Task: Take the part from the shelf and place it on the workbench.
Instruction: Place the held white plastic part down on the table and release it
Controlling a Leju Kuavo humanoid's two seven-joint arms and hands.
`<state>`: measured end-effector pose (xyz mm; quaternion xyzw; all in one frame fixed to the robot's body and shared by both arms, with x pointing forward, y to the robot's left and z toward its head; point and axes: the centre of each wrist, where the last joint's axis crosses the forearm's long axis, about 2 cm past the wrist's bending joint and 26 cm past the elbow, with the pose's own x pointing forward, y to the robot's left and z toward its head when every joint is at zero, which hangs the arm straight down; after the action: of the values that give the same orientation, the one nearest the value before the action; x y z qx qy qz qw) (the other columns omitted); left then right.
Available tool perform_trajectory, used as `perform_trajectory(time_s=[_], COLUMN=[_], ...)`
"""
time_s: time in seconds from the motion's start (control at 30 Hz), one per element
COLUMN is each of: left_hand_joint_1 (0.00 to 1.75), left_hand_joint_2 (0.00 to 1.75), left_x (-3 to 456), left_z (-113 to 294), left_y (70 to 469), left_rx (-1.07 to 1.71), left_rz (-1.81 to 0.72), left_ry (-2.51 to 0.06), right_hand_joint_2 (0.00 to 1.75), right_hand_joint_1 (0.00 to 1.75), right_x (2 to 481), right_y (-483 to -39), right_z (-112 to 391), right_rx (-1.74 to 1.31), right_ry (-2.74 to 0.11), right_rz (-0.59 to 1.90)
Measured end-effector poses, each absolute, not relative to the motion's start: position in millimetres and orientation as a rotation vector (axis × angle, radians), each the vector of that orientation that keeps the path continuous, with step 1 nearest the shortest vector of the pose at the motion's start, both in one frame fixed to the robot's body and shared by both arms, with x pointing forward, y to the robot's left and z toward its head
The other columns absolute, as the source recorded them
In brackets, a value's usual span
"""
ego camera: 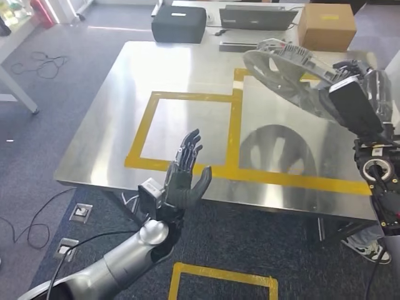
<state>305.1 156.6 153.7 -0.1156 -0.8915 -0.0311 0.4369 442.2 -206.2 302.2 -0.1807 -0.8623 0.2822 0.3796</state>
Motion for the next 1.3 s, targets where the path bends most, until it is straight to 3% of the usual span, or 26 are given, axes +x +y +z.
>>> perform_trajectory(time_s=[1.3], left_hand_joint_1=[0.0], left_hand_joint_2=[1.75], left_x=[309], left_z=[149], left_y=[160], left_rx=[-0.24], left_rz=[-0.076], left_ry=[-2.218], right_hand_joint_2=[1.75], right_hand_joint_1=[1.75], right_x=[441], right_y=[-189], right_z=[240], right_rx=[-0.414], right_ry=[-2.081], right_rz=[0.822])
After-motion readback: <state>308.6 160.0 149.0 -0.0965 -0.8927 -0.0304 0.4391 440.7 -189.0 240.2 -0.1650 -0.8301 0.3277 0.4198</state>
